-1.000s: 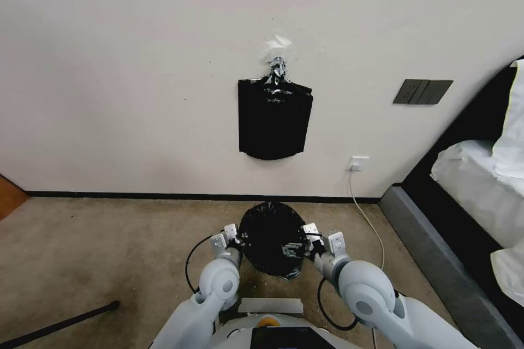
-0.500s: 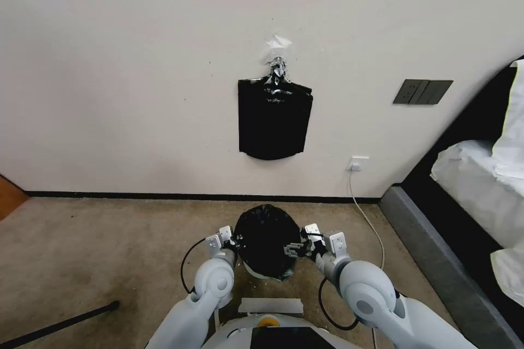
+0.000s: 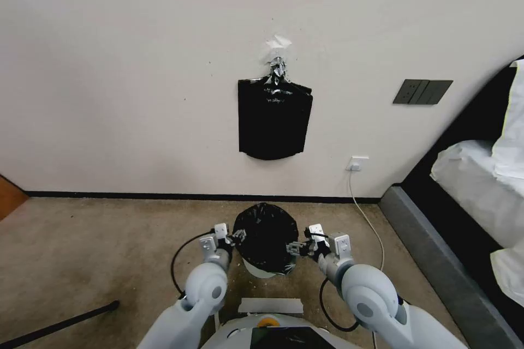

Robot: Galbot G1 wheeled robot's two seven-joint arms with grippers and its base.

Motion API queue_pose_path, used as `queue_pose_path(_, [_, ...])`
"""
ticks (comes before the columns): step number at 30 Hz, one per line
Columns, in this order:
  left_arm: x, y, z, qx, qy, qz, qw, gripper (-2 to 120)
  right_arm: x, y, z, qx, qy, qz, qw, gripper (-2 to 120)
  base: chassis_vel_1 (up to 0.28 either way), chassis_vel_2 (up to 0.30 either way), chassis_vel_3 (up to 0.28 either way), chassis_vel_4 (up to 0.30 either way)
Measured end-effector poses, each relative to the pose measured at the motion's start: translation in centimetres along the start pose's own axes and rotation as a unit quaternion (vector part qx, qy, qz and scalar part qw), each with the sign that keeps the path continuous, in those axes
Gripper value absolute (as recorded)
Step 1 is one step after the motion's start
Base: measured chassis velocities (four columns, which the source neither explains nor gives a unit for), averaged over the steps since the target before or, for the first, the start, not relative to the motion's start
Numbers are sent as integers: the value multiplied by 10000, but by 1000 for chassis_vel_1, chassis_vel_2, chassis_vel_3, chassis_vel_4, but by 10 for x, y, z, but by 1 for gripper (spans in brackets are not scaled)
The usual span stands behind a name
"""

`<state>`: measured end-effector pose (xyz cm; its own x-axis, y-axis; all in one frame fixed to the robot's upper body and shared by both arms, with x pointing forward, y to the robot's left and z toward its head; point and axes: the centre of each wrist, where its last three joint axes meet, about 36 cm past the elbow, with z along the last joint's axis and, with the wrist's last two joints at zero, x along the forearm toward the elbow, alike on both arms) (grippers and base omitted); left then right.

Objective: Place a trash bag onto the trash bin.

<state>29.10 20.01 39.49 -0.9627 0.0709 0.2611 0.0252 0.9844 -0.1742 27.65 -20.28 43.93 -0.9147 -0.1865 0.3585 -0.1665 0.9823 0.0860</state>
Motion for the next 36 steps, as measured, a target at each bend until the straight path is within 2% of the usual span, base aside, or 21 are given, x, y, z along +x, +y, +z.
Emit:
queue_pose_path(1, [4, 7, 3, -132, -218, -29, 9997, 99, -1, -6, 14, -17, -246, 43, 9997, 100, 0, 0, 0, 0])
queue_pose_path(2, [4, 7, 3, -132, -218, -29, 9997, 99, -1, -6, 14, -17, -246, 43, 9997, 100, 0, 0, 0, 0])
queue_pose_path(3, [11, 16, 8, -337, -537, -73, 9980, 99, -1, -14, 33, 82, -603, 150, 9980, 100, 0, 0, 0, 0])
queue_pose_path(5, [23, 31, 17, -521, -921, -152, 9943, 100, 1, -27, 61, 417, -1129, 399, 9919, 100, 0, 0, 0, 0])
queue_pose_path(6, [23, 31, 17, -521, -921, -152, 9943, 100, 1, -27, 61, 417, -1129, 399, 9919, 100, 0, 0, 0, 0])
queue_pose_path(9, [45, 44, 29, -854, -1312, -254, 9873, 100, 10, -32, 86, 646, -1581, 712, 9827, 100, 0, 0, 0, 0])
queue_pose_path(11, [54, 46, 32, -931, -1416, -295, 9851, 100, 12, -31, 91, 661, -1734, 812, 9793, 100, 0, 0, 0, 0])
queue_pose_path(13, [58, 46, 34, -949, -1452, -311, 9844, 100, 13, -30, 94, 671, -1819, 873, 9771, 100, 0, 0, 0, 0])
queue_pose_path(15, [75, 43, 43, -1026, -1575, -379, 9814, 100, 17, -22, 98, 594, -2028, 1032, 9720, 100, 0, 0, 0, 0])
queue_pose_path(20, [84, 40, 52, -1000, -1593, -436, 9812, 100, 21, -15, 97, 511, -2068, 1086, 9710, 100, 0, 0, 0, 0])
queue_pose_path(36, [83, 39, 53, -960, -1578, -448, 9818, 100, 21, -14, 95, 481, -2055, 1070, 9716, 100, 0, 0, 0, 0])
